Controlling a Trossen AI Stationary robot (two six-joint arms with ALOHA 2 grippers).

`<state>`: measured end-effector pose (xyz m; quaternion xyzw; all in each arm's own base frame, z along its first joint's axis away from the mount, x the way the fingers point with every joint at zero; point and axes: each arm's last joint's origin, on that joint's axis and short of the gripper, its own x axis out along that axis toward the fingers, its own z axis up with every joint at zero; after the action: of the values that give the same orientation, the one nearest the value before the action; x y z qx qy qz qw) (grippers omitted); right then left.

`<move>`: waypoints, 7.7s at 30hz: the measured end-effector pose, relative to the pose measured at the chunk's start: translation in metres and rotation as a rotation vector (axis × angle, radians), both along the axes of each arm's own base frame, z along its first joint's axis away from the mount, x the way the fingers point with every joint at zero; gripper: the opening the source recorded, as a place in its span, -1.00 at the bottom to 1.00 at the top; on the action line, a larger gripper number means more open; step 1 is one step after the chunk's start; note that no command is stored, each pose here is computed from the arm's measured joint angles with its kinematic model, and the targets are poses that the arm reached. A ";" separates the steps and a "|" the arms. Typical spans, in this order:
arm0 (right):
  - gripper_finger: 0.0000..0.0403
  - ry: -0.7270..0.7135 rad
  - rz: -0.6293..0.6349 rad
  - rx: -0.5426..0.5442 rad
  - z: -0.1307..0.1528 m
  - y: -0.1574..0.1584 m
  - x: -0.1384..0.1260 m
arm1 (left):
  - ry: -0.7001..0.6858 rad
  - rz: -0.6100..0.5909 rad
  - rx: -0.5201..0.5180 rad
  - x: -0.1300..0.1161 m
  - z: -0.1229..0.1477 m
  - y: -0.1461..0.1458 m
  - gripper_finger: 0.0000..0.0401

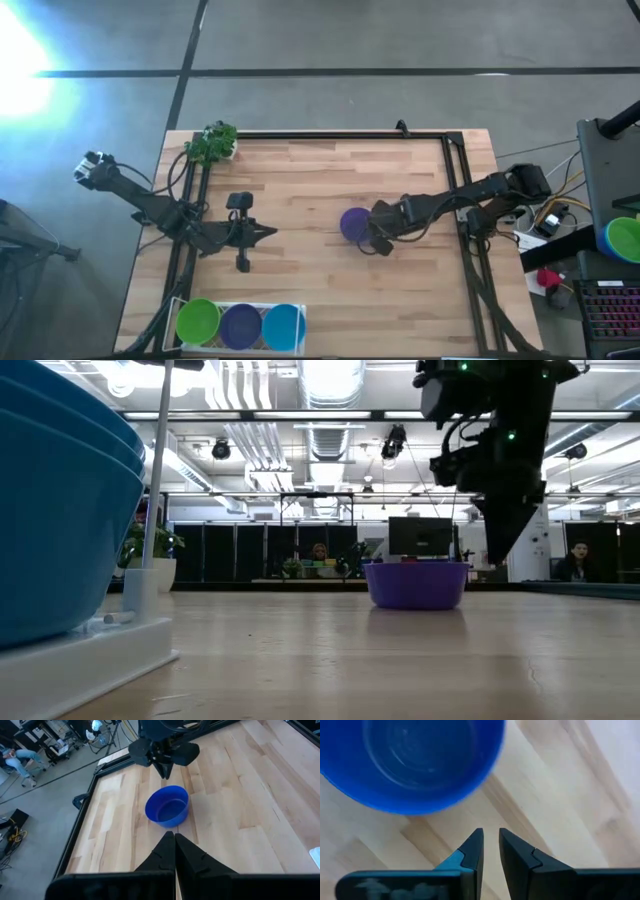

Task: Pick & Place Mini bowls
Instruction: Stack the purple bowl on the purple bowl on the shelf

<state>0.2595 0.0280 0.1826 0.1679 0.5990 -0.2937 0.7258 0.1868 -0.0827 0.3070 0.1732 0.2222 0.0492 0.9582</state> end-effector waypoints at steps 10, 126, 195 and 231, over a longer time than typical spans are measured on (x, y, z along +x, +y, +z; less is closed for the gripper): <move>-0.71 -0.202 0.062 0.028 -0.009 0.002 0.015 | -0.001 0.002 -0.004 0.000 0.000 0.000 -1.00; -0.71 -0.748 0.053 -0.115 0.025 -0.018 0.060 | -0.050 0.294 -0.286 0.010 -0.007 0.017 -0.54; -0.71 -0.811 0.186 -0.189 0.057 -0.019 0.047 | 0.193 0.713 -0.798 0.124 -0.140 0.075 -0.45; -0.71 -0.810 0.183 -0.189 0.057 -0.019 0.047 | 0.242 0.680 -0.771 0.130 -0.156 0.075 -0.99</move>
<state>0.3063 0.0088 0.2395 0.1487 0.2485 -0.1921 0.9377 0.3171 -0.0076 0.1514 -0.2692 0.3768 0.2518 0.8498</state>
